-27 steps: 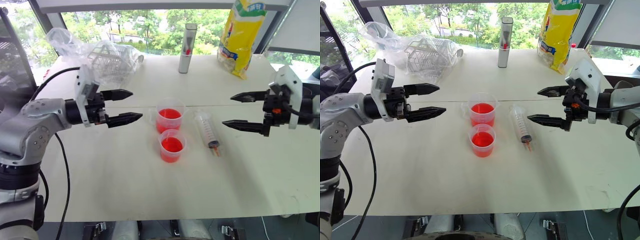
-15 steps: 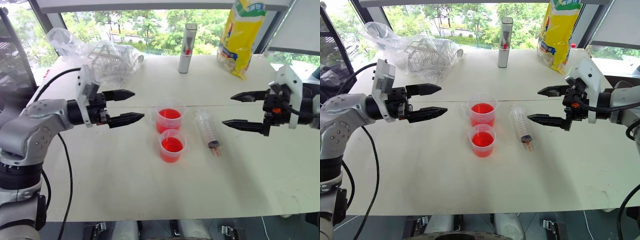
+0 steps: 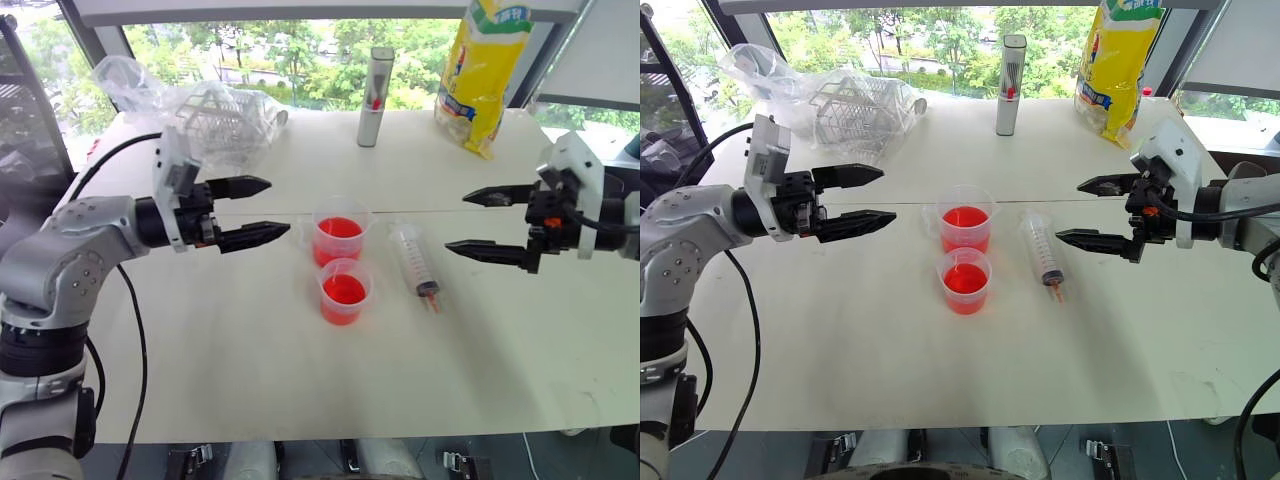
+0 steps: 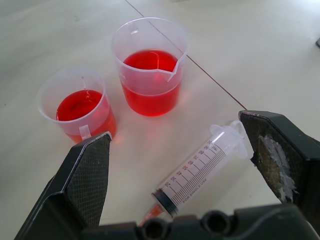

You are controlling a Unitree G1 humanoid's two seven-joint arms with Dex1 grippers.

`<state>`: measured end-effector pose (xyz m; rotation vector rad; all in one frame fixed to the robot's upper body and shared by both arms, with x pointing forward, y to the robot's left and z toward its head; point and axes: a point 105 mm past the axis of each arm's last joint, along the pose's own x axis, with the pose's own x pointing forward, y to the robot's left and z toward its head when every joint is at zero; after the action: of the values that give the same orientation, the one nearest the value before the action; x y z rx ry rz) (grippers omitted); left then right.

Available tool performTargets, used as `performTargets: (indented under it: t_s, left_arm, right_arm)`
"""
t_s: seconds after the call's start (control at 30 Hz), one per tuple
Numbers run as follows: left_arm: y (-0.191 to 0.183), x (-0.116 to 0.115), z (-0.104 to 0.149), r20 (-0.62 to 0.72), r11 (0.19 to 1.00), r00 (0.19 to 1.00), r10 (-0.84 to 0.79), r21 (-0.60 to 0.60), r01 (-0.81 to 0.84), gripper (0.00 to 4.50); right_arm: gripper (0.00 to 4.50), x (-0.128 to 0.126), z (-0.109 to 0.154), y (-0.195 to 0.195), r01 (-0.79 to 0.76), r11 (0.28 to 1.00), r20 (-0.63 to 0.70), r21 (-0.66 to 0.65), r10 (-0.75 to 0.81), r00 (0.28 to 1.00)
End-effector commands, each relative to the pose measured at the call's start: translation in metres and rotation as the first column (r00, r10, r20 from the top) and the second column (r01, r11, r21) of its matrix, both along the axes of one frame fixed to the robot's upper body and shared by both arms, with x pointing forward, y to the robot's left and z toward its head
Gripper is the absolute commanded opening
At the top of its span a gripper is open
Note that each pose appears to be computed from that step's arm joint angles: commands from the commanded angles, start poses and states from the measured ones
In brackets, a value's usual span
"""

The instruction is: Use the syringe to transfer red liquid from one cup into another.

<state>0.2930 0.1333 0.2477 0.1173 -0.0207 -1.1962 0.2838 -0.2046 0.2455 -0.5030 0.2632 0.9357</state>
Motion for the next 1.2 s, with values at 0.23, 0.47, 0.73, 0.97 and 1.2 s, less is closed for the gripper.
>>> performTargets:
  t_s: [0.23, 0.47, 0.73, 0.97, 1.2]
  left_arm:
    - [-0.009, 0.001, 0.004, 0.036, 0.999, 0.999, -0.032, -0.019, 0.033, 4.50]
    - [-0.010, 0.004, 0.002, 0.054, 0.999, 0.998, -0.028, -0.034, 0.030, 4.50]
    - [-0.009, -0.002, -0.004, 0.051, 0.999, 0.999, -0.011, -0.043, 0.013, 4.50]
    - [-0.003, -0.008, -0.008, 0.051, 0.998, 0.998, 0.041, -0.056, -0.038, 4.50]
    - [0.001, -0.010, -0.007, 0.057, 0.996, 0.996, 0.076, -0.060, -0.072, 4.50]
  right_arm:
    - [4.48, 0.014, -0.005, -0.013, 0.140, 0.982, -0.037, -0.129, -0.146, 0.989]
    - [4.48, 0.053, -0.030, -0.007, 0.314, 0.941, -0.260, -0.127, -0.337, 0.905]
    - [4.48, 0.087, -0.065, -0.002, 0.490, 0.845, -0.474, -0.213, -0.528, 0.705]
    - [4.48, 0.097, -0.101, 0.013, 0.470, 0.829, -0.543, -0.303, -0.555, 0.630]
    - [4.48, 0.103, -0.118, 0.022, 0.443, 0.826, -0.540, -0.349, -0.564, 0.625]
